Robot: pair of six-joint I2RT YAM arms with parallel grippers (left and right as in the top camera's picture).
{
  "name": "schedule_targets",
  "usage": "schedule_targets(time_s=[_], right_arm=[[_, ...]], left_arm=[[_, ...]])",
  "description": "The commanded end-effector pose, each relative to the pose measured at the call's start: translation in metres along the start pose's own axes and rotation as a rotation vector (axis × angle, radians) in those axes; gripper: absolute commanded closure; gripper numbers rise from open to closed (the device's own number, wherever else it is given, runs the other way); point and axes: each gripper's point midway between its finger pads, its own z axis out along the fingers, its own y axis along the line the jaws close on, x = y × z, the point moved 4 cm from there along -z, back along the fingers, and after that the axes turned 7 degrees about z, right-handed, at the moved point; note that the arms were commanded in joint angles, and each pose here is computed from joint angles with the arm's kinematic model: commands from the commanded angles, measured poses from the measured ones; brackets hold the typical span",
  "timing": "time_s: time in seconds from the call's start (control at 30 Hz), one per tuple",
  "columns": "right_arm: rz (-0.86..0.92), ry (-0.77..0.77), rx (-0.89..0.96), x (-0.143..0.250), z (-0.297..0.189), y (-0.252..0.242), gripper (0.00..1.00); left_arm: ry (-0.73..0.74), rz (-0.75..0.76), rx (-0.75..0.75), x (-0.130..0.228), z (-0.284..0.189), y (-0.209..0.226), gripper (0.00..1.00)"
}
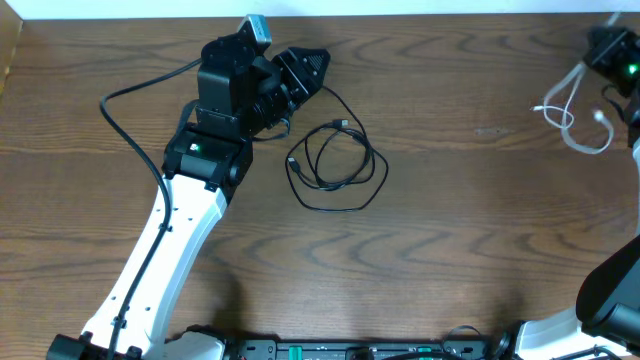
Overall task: Untangle cables
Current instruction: 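Carry the white cable off to the right with the right gripper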
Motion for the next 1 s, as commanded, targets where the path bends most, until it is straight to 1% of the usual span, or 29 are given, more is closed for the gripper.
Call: schedule_targets(time_s=[0.0,0.13,0.23,0.4,0.5,0.63,0.73,0.87,0.97], right_arm=[[-0.122,-0.129,0.245,-0.031,-0.021,-0.042,0.99],[-0.120,-0.193,0.294,-0.050,-0.036,-0.065,0.99],[-0.123,-0.292,0.350,-0.072,-0.049,-0.081,0.99],[-0.115,-0.524,0.598,-0.108,-0.079,-0.107,0.99],[-0.110,-0.610,0.659,-0.119,-0.084,-0.115,0.99],[-0.113,-0.634,0.652,-0.120,-0.070,-0.124,0.99],[-0.113,-0.635,0.651,-0.115,-0.049,-0.141,0.99],[-0.111,-0.611,0.654,-0.099,-0.016,-0.170,0.99],[-0.102,-0.549,0.670,-0.080,0.004,-0.190,0.99]], left_arm=[[-0.003,0.011,0.001,-0.001,-0.003,-0.003,0.60],[0.002,0.009,-0.004,0.000,-0.003,-0.002,0.60],[0.001,0.009,-0.004,0.000,-0.003,-0.002,0.60],[0.001,0.009,-0.004,0.000,-0.003,-0.002,0.60],[0.000,0.008,-0.007,0.000,-0.003,-0.002,0.60],[-0.001,0.009,-0.008,0.000,-0.003,-0.001,0.60],[-0.008,0.008,-0.015,-0.001,-0.003,0.000,0.60],[-0.008,0.006,-0.023,-0.001,-0.003,0.001,0.60],[-0.008,0.005,-0.027,0.000,-0.003,0.002,0.60]])
